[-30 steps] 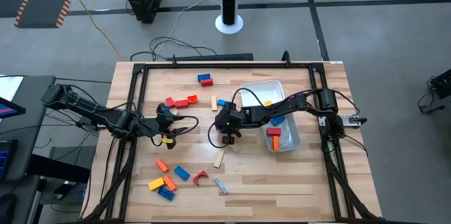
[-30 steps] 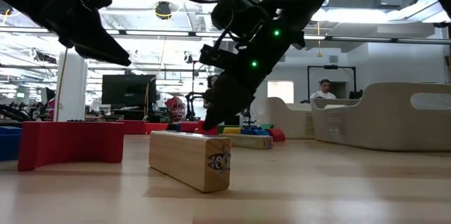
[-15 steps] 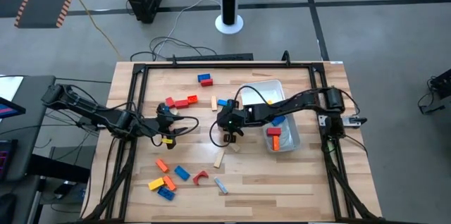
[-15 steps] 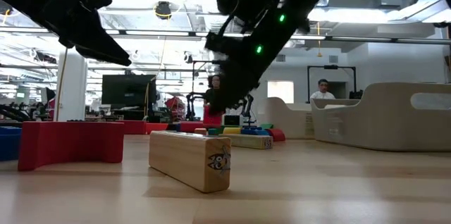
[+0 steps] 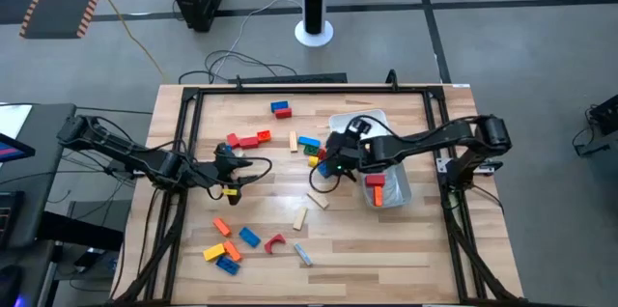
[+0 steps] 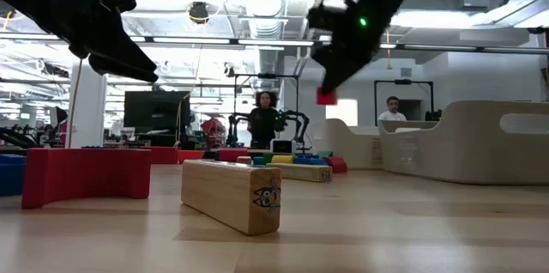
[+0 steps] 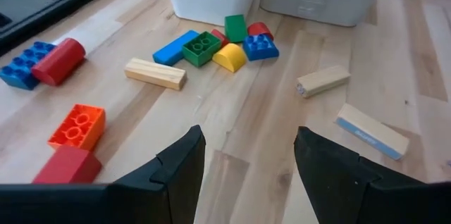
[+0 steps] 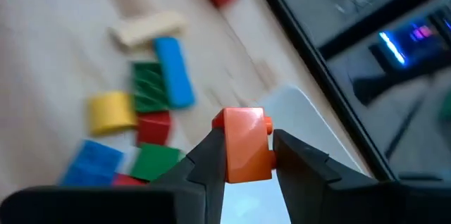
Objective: Sort blocks by size
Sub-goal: Put the small orange game piece into the white bin, then put the small green game piece into the white bin
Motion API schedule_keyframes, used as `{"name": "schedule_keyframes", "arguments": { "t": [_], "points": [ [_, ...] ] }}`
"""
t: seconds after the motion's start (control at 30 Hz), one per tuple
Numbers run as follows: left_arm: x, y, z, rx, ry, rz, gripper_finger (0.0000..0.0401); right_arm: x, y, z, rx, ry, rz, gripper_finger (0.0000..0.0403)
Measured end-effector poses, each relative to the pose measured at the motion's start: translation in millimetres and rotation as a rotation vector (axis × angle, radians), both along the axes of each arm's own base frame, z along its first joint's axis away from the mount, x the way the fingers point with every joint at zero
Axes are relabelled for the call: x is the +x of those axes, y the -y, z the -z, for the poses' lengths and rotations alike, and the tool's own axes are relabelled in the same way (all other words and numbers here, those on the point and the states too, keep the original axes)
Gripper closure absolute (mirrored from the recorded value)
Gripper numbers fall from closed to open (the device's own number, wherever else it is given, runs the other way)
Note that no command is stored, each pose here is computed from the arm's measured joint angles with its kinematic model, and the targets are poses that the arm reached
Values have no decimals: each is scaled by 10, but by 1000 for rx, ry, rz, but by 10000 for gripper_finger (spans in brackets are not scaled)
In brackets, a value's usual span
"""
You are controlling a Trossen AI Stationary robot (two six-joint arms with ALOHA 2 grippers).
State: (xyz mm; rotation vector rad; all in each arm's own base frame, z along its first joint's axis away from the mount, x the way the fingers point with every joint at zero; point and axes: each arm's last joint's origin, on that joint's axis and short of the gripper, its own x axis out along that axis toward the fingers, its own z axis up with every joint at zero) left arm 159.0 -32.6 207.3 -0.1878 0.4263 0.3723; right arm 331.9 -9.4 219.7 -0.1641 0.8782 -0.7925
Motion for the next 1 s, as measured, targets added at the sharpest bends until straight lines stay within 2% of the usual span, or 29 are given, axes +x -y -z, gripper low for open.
{"name": "schedule_keyframes", "arguments": {
  "t": [0.17, 0.43, 0.53, 0.63, 0.73, 0.87, 1.0],
  "points": [
    [1, 1, 0, -25, 8, -10, 193, -142, 164, 185, 30, -11, 100, 249],
    [6, -39, -14, -3, 31, -78, 193, -152, 156, 203, 50, -15, 91, 202],
    [10, -59, -13, 5, 27, -88, 193, -115, 54, 108, 149, 39, 38, 186],
    [22, -78, -28, 40, 29, -82, 193, -39, -197, 21, 271, 145, -60, 176],
    [27, -92, -34, 102, 8, -58, 193, 22, -420, 98, 292, 150, -135, 175],
    [61, -115, -92, 165, 43, -41, 193, 148, -466, 195, 414, 123, -124, 175],
    [87, -120, -163, 186, 72, -17, 193, 351, -456, 241, 440, 106, -93, 174]
  ]
}}
